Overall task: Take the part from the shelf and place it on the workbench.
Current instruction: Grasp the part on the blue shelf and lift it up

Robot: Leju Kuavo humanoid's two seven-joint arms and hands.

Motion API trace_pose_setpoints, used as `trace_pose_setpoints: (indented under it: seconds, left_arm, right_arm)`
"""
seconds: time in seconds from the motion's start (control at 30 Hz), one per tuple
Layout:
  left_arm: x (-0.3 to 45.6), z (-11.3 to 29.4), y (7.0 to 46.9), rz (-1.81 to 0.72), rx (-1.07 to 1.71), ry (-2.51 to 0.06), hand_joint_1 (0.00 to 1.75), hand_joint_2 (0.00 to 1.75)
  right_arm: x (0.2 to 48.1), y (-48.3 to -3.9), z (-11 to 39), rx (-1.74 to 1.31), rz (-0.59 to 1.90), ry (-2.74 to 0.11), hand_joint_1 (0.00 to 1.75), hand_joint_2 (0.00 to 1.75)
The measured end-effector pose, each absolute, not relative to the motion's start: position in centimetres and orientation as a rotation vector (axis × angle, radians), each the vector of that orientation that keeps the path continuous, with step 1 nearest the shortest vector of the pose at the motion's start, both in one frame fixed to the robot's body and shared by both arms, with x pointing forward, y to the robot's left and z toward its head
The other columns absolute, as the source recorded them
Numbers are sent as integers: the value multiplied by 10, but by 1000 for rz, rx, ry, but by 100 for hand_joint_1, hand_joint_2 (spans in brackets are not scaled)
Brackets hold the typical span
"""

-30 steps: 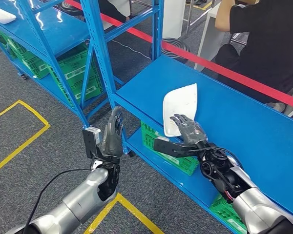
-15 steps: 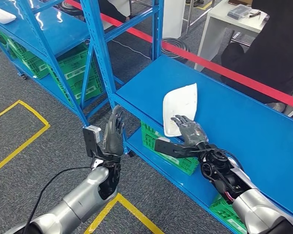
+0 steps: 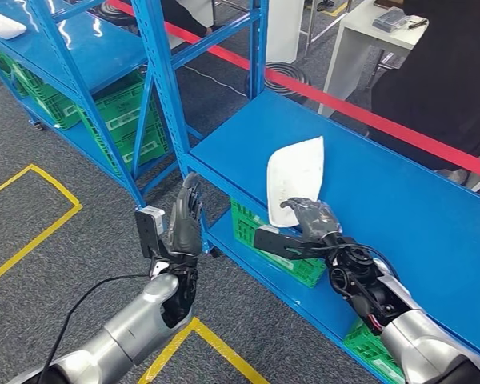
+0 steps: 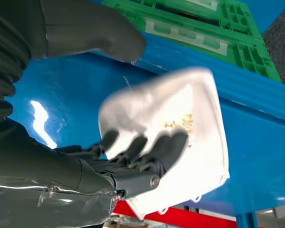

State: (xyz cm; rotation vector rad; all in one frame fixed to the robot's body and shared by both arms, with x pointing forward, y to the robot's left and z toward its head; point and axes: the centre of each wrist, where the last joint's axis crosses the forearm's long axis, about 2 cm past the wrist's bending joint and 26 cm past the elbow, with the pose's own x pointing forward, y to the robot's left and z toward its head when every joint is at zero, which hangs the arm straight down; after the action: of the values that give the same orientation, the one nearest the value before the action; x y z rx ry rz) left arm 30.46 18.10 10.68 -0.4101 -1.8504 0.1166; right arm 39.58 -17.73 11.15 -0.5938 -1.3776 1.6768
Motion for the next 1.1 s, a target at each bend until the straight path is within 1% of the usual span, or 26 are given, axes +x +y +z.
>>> trace_pose_setpoints:
  seconds: [1.1]
  left_arm:
    - [302,104,181,121,-400,-1843,0,0]
  right_arm:
    - [397,-175,114,-600,1684,-1384,175,175]
